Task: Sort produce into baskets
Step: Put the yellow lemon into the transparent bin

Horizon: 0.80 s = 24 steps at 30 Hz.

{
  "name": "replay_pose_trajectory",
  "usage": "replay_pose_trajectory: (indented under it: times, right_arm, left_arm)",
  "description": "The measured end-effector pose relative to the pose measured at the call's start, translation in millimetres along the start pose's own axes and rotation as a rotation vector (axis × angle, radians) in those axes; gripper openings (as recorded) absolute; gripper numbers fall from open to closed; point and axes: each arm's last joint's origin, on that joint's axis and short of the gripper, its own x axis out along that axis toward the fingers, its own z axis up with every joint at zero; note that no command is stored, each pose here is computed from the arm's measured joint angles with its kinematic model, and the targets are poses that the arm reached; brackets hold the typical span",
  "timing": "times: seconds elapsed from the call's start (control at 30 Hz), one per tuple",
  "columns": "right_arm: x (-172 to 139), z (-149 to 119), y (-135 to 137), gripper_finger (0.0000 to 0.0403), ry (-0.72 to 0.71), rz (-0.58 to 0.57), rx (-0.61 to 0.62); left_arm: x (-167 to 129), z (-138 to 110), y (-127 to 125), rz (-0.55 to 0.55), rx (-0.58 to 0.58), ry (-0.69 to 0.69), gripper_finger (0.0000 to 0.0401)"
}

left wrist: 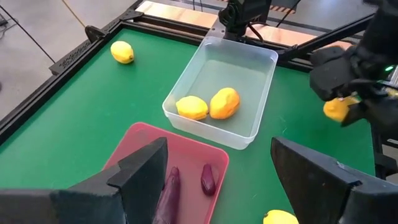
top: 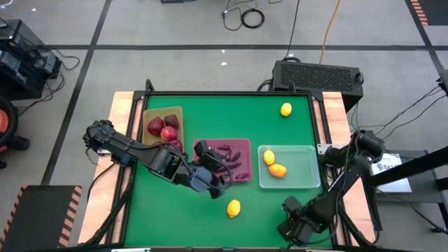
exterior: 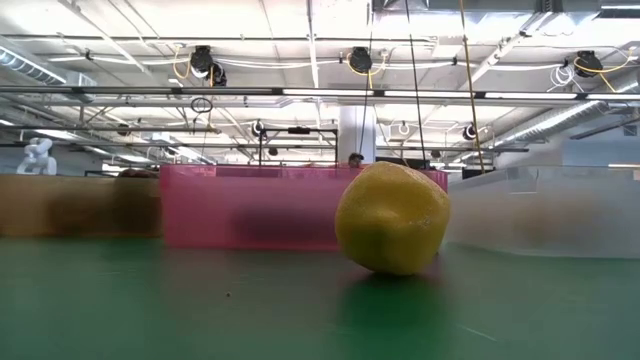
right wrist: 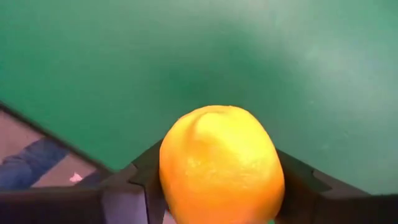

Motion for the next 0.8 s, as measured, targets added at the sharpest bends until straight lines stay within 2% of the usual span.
replay_pose_trajectory:
  times: [0.1,0.23,0.4,0.47,0.6,0.8]
  right_arm:
    - [-24,7,8,0.0209,-0.043,-0.044,-0.042]
    - [-60,20,16,0.0209,-0.169,-0.094,-0.101]
    - [-93,42,9,0.0208,-0.369,-0.246,-0.146]
    - [-99,52,3,0.0208,-0.42,-0.312,-0.155]
    - [-102,75,-4,0.0208,-0.449,-0.328,-0.204]
    - [-97,112,-30,0.0208,-0.432,-0.423,-0.156]
  left_arm:
    - [0,1,0,-0.003,0.005,-0.005,0.0292]
    - [0,5,-2,-0.022,0.034,-0.044,0.0292]
    - [0,11,-4,-0.041,0.056,-0.097,0.0292]
    - [1,13,-4,-0.043,0.063,-0.107,0.0292]
    - [2,14,-3,-0.047,0.057,-0.112,0.0292]
    - [2,15,-3,-0.066,0.054,-0.107,0.0292]
